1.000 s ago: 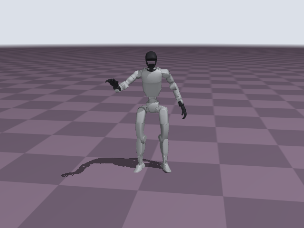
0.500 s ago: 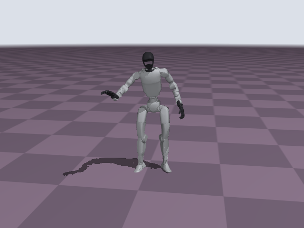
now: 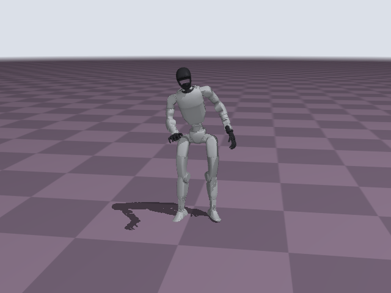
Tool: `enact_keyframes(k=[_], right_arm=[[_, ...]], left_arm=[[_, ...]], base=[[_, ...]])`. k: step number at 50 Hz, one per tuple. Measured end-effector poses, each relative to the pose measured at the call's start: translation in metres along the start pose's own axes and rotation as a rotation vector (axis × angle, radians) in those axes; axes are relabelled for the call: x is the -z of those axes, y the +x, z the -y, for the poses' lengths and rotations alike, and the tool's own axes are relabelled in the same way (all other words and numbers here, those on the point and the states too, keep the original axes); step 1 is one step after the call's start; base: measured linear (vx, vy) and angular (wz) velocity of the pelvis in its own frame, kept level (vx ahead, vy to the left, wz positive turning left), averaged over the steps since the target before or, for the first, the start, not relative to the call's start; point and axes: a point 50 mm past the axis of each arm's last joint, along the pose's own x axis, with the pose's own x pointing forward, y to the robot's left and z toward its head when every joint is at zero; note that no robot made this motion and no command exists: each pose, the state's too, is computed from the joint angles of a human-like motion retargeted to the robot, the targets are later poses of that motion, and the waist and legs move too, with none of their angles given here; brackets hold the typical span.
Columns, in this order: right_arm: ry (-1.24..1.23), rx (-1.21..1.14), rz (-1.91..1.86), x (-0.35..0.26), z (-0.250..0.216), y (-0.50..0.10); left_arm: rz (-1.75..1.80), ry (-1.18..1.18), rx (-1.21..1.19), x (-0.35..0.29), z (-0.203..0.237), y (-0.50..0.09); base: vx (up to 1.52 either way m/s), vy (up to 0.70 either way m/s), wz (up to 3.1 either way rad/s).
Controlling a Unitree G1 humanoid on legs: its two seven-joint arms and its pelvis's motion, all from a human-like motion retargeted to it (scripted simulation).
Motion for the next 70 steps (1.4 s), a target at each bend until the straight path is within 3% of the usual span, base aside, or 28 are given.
enact_keyframes(k=[3, 6, 12, 19, 25, 28, 32, 40, 45, 50, 55, 58, 63, 70], right_arm=[[0.059, -0.038, 0.057, -0.035, -0.012, -0.003], [0.078, -0.013, -0.032, -0.023, -0.011, -0.004], [-0.092, -0.010, -0.276, 0.084, 0.011, -0.018], [-0.334, 0.213, -0.841, 0.234, 0.102, -0.065], [-0.410, 0.349, -1.090, 0.277, 0.152, -0.090], [-0.418, 0.325, -1.011, 0.266, 0.138, -0.083], [-0.283, 0.219, -0.866, 0.222, 0.085, -0.069], [0.066, -0.157, -0.407, 0.041, -0.037, -0.060], [0.167, -0.226, 0.008, -0.062, -0.047, -0.050], [0.274, -0.142, -0.003, -0.059, -0.031, -0.040], [0.144, -0.102, -0.430, 0.059, -0.024, -0.058], [0.083, -0.034, -0.828, 0.141, -0.004, -0.092], [0.014, 0.095, -1.193, 0.234, 0.059, -0.146], [0.007, -0.014, -1.046, 0.262, 0.111, -0.156]], left_arm=[[0.024, -0.033, 0.014, -0.004, 0.002, -0.001], [0.021, -0.056, 0.008, -0.002, 0.000, -0.003], [-0.057, -0.006, -0.011, 0.018, -0.009, -0.012], [-0.158, 0.068, -0.051, 0.041, -0.026, -0.023], [-0.222, 0.029, -0.078, 0.057, -0.030, -0.033], [-0.238, 0.065, -0.066, 0.060, -0.029, -0.034], [-0.216, 0.088, -0.047, 0.054, -0.028, -0.029], [-0.055, -0.074, -0.171, 0.016, -0.028, -0.009], [0.045, -0.056, -0.129, -0.007, -0.024, -0.002], [0.133, 0.191, -0.004, -0.024, -0.030, -0.002], [0.146, 0.545, -0.133, -0.041, -0.080, 0.008], [0.073, 0.563, -0.374, -0.050, -0.134, 0.008], [-0.008, 0.392, -0.867, -0.087, -0.233, -0.015], [0.139, -0.142, -1.491, -0.173, -0.335, -0.090]], base=[[-0.01, 0.00, 0.34], [-0.01, 0.02, 0.28], [0.00, 0.00, 0.03], [-0.01, -0.01, -0.08], [-0.01, 0.03, 0.08], [0.00, 0.00, 0.00], [0.00, 0.00, 0.00], [0.02, -0.04, 0.06], [0.05, -0.06, 0.31], [0.07, -0.06, 0.37], [0.07, -0.06, 0.45], [0.08, -0.03, 0.28], [0.08, 0.00, 0.02], [0.08, -0.01, -0.29]])
